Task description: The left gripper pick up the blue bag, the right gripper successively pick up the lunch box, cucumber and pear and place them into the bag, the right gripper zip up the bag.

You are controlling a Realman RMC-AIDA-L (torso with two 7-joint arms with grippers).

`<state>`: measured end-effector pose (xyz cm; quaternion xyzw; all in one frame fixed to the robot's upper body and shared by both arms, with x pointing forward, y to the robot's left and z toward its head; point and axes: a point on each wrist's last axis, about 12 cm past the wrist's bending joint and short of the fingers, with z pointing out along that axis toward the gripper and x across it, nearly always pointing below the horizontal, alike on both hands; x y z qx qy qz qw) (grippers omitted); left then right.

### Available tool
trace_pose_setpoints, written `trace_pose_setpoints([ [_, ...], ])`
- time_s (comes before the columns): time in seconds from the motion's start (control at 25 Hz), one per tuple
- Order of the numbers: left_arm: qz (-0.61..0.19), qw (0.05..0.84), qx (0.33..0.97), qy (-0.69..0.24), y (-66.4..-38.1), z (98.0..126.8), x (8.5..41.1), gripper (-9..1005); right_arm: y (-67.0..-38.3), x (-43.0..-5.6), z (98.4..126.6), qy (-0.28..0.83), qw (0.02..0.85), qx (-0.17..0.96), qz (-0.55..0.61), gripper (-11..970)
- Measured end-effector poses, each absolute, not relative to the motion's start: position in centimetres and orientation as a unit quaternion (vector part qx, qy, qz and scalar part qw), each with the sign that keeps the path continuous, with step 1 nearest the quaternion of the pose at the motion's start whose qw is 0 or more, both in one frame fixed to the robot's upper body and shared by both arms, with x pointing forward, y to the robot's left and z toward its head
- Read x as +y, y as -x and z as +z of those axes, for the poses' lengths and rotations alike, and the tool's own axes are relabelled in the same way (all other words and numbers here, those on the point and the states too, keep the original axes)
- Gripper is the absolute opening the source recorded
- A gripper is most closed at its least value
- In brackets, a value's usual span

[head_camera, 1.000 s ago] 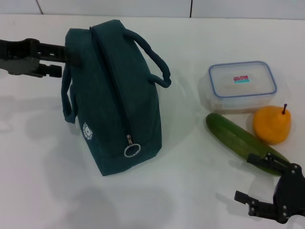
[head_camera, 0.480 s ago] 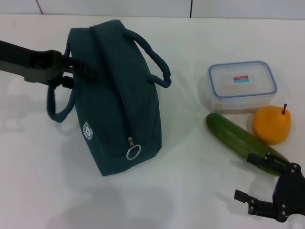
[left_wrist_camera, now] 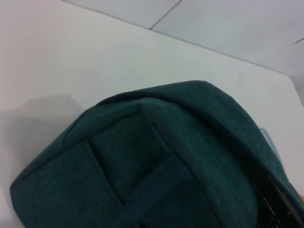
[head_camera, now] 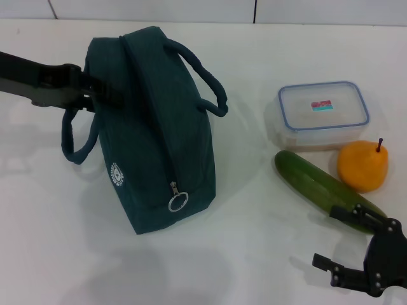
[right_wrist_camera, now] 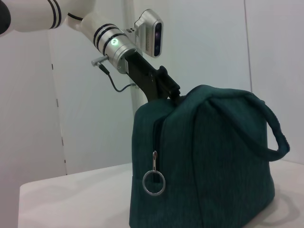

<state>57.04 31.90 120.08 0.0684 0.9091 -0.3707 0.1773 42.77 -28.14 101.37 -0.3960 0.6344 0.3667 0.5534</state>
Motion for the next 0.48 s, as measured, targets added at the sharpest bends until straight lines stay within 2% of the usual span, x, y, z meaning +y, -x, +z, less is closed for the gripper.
trace_pose_setpoints([
  [0.08,-0.373,0.175,0.909,-0.068,-57.0,119.92,31.93,733,-42.76,-28.13,101.36,0.396,0.553,0.634,0.367,838],
  [0.28,-0.385,0.177,0.902,-0.08,-56.92,119.7,31.84,489,-42.8,-28.06,101.38,0.396,0.553,0.634,0.368,837],
  [0.48,-0.387,0.176,0.901,-0.085,-56.92,119.69,31.74,287,-42.8,-28.04,101.38,0.395,0.553,0.634,0.369,835],
])
